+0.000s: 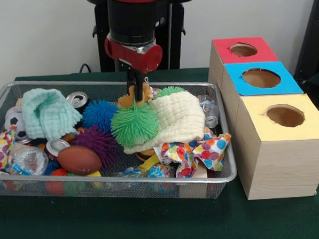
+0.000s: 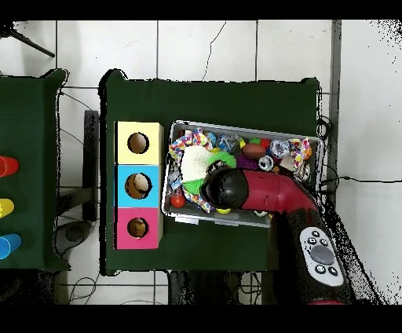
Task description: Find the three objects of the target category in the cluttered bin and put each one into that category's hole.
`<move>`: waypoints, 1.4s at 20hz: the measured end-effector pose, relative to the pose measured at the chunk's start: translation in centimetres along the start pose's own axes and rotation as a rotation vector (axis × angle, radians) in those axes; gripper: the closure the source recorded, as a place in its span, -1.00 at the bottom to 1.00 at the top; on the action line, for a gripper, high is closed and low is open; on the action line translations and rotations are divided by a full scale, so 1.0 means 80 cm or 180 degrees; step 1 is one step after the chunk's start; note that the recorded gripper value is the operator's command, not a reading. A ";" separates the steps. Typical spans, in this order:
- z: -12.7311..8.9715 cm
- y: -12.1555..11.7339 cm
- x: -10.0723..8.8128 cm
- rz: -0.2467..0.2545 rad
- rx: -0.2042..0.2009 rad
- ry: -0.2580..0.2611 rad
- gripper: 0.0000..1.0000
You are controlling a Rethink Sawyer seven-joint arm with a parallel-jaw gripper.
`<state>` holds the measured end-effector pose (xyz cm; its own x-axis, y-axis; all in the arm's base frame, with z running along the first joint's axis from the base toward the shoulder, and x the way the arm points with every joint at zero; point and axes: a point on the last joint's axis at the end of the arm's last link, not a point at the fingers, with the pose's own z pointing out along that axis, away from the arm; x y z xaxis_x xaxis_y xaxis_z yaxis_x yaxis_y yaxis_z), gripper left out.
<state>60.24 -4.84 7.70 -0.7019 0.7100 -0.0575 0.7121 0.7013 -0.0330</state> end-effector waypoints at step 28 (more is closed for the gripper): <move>0.065 -0.026 0.011 0.0100 0.0024 0.0177 -1.00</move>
<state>58.23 -5.96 2.50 -0.6788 0.7343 -0.0030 0.7338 0.6782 -0.0395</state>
